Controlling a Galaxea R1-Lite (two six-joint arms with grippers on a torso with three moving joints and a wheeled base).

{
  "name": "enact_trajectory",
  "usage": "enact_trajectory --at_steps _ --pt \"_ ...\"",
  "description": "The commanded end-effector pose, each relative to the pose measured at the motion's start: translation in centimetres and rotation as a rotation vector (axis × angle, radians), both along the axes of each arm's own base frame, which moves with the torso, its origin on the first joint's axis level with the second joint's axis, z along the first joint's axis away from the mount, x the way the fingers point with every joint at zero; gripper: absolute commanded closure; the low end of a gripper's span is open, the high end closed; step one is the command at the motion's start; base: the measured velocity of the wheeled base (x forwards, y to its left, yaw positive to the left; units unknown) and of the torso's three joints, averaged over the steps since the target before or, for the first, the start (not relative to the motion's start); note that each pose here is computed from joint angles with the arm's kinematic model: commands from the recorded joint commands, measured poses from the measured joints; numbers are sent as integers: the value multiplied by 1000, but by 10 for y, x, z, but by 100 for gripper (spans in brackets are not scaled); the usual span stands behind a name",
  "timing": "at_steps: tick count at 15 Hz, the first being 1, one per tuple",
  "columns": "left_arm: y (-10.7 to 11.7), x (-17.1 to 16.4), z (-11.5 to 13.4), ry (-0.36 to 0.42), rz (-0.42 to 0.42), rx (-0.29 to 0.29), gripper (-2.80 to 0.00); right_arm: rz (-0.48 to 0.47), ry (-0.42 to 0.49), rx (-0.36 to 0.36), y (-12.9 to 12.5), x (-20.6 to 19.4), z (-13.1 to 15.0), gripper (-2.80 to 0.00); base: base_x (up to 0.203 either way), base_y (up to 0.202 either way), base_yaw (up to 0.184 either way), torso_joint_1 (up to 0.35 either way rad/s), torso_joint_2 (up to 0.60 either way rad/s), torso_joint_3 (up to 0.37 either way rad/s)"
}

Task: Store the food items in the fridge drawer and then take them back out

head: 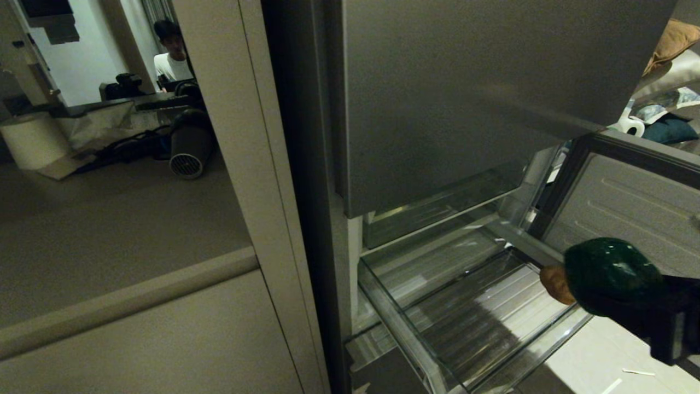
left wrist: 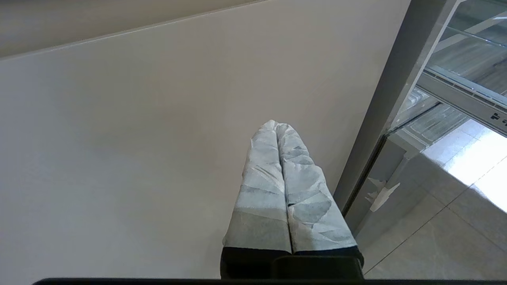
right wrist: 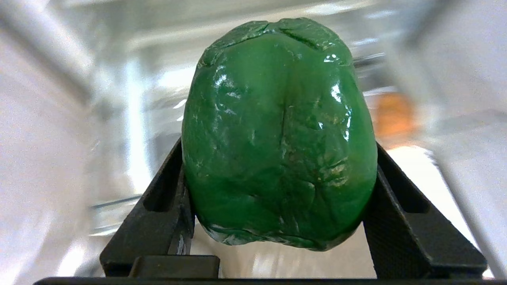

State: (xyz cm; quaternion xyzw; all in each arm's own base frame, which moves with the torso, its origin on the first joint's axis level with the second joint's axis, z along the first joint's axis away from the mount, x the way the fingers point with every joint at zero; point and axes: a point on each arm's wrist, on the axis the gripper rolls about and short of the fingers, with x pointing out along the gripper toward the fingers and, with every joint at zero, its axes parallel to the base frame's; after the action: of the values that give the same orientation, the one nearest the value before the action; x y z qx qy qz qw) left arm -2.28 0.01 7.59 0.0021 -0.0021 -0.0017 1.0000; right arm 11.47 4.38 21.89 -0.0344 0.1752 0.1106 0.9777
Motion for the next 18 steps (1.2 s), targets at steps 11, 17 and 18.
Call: enact_trajectory --at_steps 11,17,18 --pt "0 0 0 1 0 0 0 -196 -361 -9 -41 -116 -89 0 0 0 0 0 0 0" --pt "0 0 0 1 0 -1 0 -227 -90 -46 -43 -115 -141 0 0 0 0 0 0 0" --pt "0 0 0 1 0 -1 0 -172 -101 -40 -43 -116 -141 0 0 0 0 0 0 0"
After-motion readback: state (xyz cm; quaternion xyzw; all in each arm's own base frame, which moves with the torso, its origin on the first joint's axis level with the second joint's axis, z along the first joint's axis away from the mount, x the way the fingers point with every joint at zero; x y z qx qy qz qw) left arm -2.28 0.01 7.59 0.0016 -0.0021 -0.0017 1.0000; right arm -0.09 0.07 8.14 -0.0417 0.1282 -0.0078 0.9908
